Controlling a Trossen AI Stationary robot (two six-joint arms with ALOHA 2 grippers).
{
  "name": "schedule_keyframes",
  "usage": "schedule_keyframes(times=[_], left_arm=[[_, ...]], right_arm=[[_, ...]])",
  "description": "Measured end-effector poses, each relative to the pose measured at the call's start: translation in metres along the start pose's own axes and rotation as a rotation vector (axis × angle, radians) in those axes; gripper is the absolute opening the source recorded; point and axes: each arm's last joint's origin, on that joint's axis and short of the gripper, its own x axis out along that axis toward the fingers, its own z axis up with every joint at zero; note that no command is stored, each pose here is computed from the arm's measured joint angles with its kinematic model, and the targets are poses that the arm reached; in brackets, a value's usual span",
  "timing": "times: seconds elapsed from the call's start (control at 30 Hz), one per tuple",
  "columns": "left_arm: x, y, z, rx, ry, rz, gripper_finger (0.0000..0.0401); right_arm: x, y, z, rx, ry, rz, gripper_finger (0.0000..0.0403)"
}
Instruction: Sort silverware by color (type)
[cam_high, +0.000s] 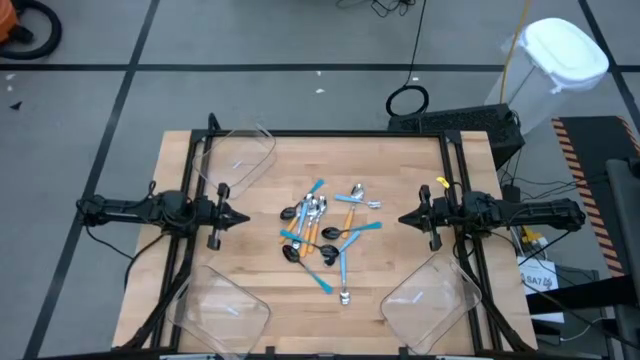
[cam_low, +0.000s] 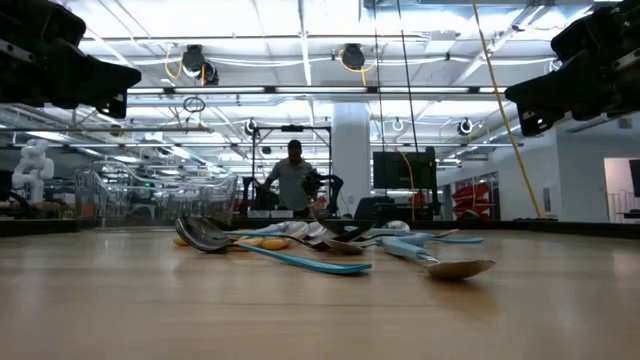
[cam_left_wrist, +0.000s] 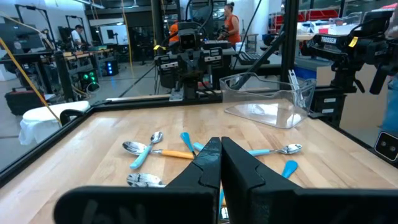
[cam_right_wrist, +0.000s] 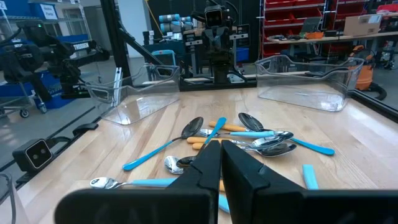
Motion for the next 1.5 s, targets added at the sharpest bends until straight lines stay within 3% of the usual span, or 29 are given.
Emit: schedule_keyframes(times=[0.17, 0.37, 0.93, 1.17, 1.37, 1.5], left_arm=[[0.0, 0.0, 0.0, 0.0, 0.0, 0.0, 0.0008], [0.0, 0.0, 0.0, 0.0, 0.0, 0.0, 0.0008], [0.0, 0.0, 0.0, 0.0, 0.0, 0.0, 0.0008], [0.0, 0.0, 0.0, 0.0, 0.0, 0.0, 0.0008], [0.0, 0.0, 0.0, 0.0, 0.0, 0.0, 0.0008], [0.0, 0.0, 0.0, 0.0, 0.0, 0.0, 0.0008]], right_arm=[[0.0, 0.0, 0.0, -0.007, 0.0, 0.0, 0.0011], [0.0, 0.0, 0.0, -0.135, 0.0, -0.001, 0.0011], [0.0, 0.0, 0.001, -0.131, -0.008, 0.0, 0.0011], [0.0, 0.001, 0.008, -0.055, -0.082, 0.006, 0.0011], [-0.001, 0.001, 0.011, -0.058, -0.118, 0.008, 0.0011], [0.0, 0.0, 0.006, -0.095, -0.066, -0.002, 0.0011]])
